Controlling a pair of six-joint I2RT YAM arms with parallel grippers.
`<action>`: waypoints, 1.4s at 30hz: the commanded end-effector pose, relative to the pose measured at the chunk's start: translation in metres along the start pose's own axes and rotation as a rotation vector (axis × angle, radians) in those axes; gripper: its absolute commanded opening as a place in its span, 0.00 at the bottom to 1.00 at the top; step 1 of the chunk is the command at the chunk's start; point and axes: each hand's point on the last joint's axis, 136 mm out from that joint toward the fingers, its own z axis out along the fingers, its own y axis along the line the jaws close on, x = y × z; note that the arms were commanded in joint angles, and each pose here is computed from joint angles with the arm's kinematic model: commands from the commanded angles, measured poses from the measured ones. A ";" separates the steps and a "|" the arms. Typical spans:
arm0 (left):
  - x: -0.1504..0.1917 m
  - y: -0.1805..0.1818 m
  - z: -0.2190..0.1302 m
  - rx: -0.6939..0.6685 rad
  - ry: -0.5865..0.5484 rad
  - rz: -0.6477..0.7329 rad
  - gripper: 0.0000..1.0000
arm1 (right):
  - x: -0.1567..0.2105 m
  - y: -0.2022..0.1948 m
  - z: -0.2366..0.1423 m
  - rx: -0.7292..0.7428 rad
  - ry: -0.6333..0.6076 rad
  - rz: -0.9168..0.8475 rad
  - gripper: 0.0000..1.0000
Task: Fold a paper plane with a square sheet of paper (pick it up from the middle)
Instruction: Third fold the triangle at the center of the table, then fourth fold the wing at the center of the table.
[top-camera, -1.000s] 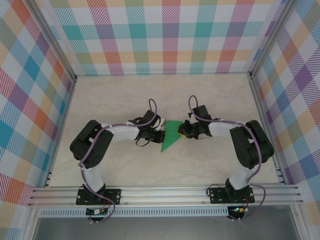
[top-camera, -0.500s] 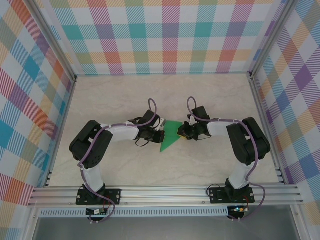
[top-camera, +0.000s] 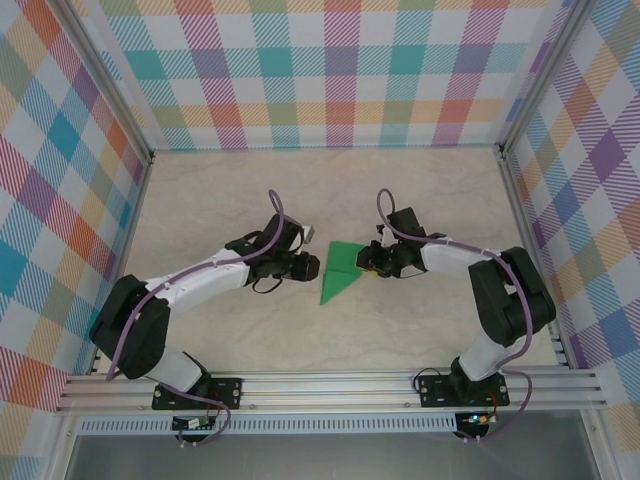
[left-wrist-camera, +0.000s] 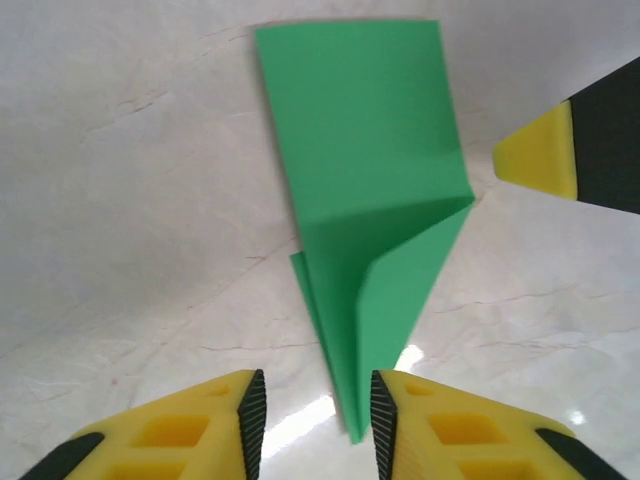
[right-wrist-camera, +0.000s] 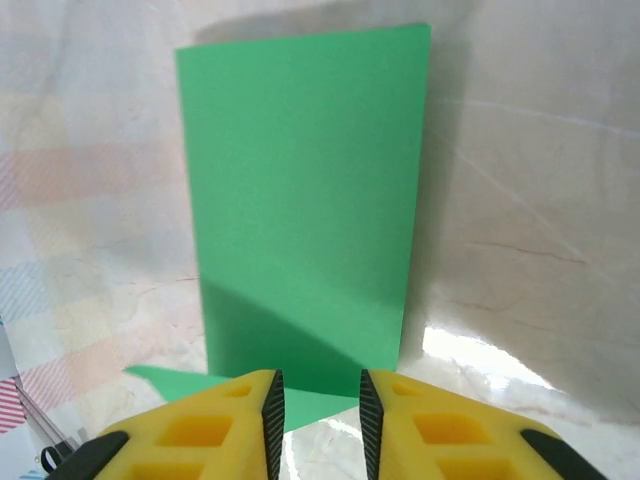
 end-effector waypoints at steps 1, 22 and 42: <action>0.016 -0.009 0.001 0.069 0.051 -0.027 0.31 | 0.000 -0.002 -0.011 0.020 -0.020 -0.011 0.31; 0.015 -0.025 0.059 0.034 0.121 0.018 0.13 | 0.011 0.012 0.021 -0.174 0.089 0.035 0.42; 0.031 0.008 0.086 -0.113 0.153 -0.042 0.13 | 0.009 0.026 0.026 -0.251 0.123 -0.059 0.38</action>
